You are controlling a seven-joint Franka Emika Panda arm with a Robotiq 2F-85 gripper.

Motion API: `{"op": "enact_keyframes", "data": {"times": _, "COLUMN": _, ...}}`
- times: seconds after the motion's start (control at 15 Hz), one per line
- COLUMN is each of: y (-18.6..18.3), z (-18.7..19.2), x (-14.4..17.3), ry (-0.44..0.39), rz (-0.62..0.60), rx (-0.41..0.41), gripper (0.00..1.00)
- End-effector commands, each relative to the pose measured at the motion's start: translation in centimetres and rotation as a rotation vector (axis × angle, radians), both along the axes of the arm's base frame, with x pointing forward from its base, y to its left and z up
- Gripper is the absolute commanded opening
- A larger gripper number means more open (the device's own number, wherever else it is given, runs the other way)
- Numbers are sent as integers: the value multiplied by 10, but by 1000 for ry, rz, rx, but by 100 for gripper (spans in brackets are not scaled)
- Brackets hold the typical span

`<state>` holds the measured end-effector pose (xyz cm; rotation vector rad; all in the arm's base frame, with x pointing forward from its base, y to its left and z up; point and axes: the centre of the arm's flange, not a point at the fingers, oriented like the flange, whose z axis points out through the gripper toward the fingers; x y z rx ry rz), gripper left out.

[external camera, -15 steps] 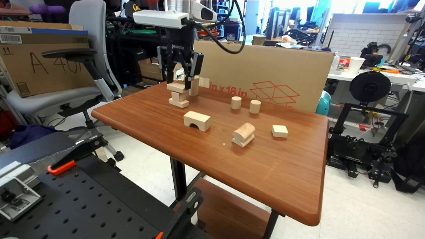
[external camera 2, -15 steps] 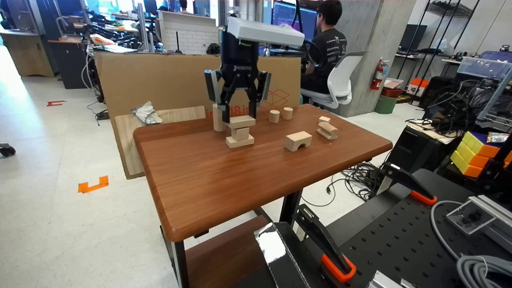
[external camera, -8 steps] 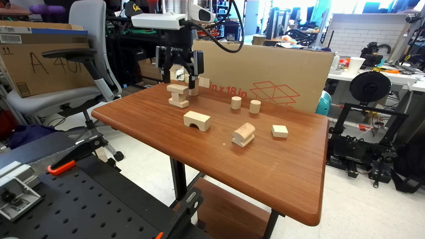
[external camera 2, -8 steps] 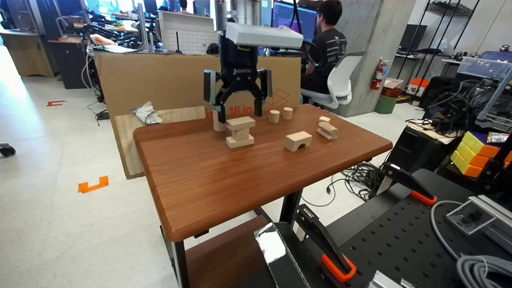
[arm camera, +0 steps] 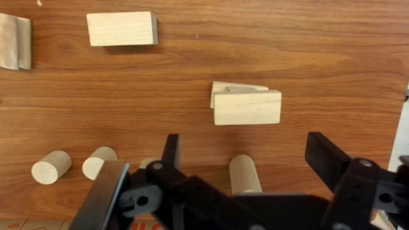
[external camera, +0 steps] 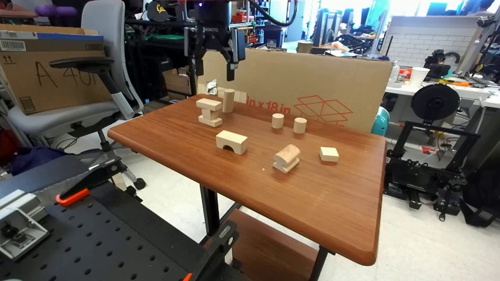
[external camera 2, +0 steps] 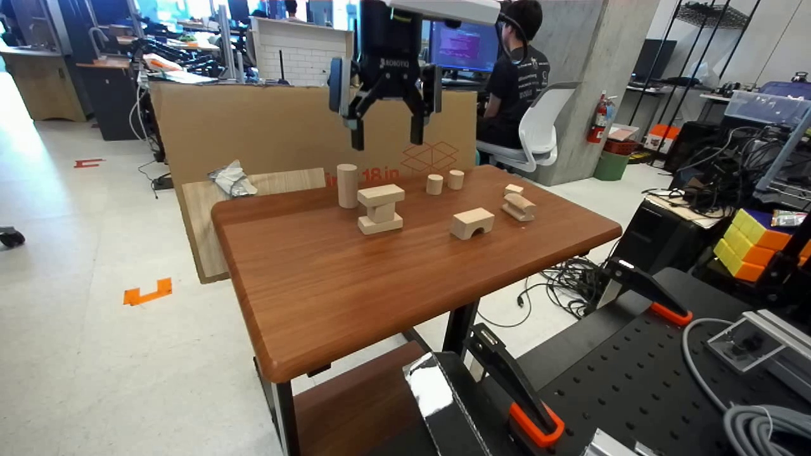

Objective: Pick up the rectangular object and place it on the other shapes

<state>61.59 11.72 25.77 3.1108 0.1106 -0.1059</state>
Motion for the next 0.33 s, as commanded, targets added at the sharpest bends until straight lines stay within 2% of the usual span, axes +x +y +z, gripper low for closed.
{"op": "enact_keyframes", "data": {"times": 0.0, "y": 0, "z": 2, "x": 0, "ry": -2, "rz": -1, "rx": 0, "gripper": 100}}
{"op": "enact_keyframes", "data": {"times": 0.27, "y": 2, "z": -12, "x": -2, "ry": 17, "rz": 3, "rx": -2, "gripper": 100}}
